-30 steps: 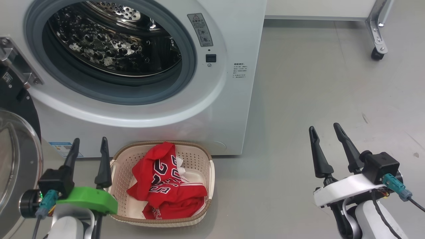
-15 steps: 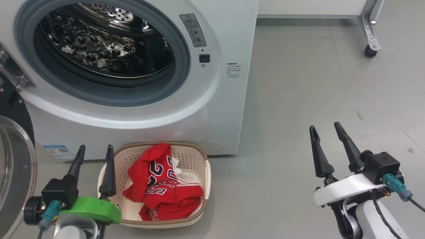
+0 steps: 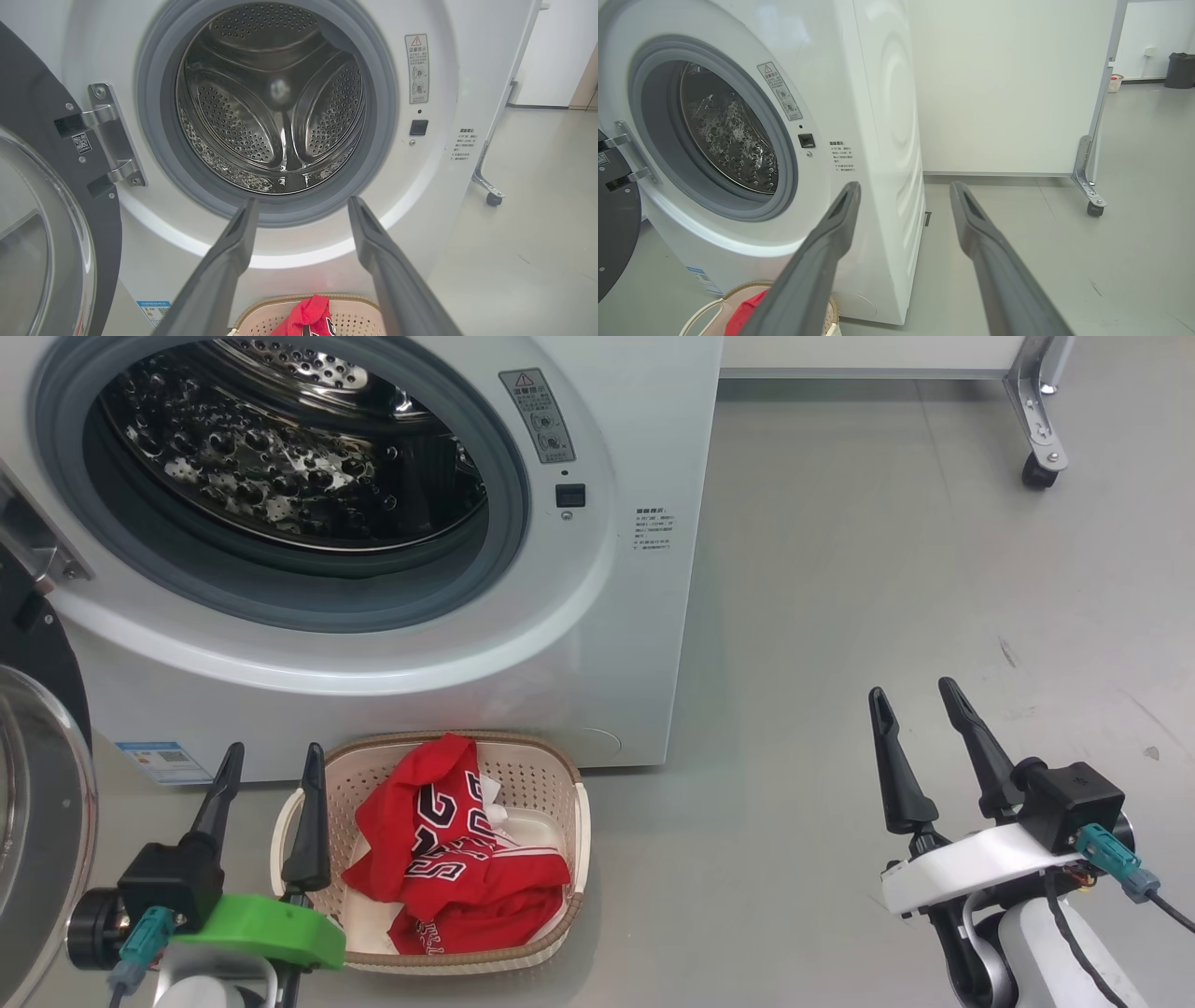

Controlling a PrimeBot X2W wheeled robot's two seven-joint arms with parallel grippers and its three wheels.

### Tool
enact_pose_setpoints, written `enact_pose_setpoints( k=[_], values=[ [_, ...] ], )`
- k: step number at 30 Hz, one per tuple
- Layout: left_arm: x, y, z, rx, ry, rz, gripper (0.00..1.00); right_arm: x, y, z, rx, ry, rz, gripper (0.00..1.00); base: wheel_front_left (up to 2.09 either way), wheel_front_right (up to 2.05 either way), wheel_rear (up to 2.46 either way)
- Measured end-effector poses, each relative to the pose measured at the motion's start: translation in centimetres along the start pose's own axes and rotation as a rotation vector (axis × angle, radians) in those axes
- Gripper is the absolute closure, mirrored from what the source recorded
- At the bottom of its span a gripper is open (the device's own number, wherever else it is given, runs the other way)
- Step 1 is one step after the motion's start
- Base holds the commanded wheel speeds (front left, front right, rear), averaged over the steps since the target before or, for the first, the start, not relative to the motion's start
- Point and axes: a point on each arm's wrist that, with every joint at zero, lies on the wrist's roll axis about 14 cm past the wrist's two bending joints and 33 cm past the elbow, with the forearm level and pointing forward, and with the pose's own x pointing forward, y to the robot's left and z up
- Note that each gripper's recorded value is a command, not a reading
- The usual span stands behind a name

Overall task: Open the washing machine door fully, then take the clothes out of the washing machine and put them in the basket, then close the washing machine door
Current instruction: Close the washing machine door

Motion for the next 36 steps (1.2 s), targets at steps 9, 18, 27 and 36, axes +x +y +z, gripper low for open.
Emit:
enact_pose_setpoints(
  k=[9, 18, 27, 36],
  values=[
    [-0.14, -0.17, 0.34, -0.009, -0.011, -0.003, 0.0, 0.03, 0.08, 0.04, 0.001, -0.001, 0.002, 0.0, 0.0, 0.0, 0.0],
    [-0.46, -0.12, 0.06, -0.031, -0.005, 0.003, 0.0, 0.05, 0.1, -0.06, -0.003, 0.001, 0.002, 0.0, -0.09, 0.1, -0.01],
    [-0.49, -0.17, -0.09, -0.036, -0.001, 0.003, 0.0, 0.06, 0.05, -0.17, -0.001, 0.004, 0.0, 0.0, -0.46, 0.46, 0.0],
    [-0.44, -0.17, 0.34, -0.031, -0.014, 0.007, 0.0, 0.08, -0.13, 0.0, 0.0, -0.002, -0.007, 0.0, -0.83, 0.83, 0.0]
  ],
)
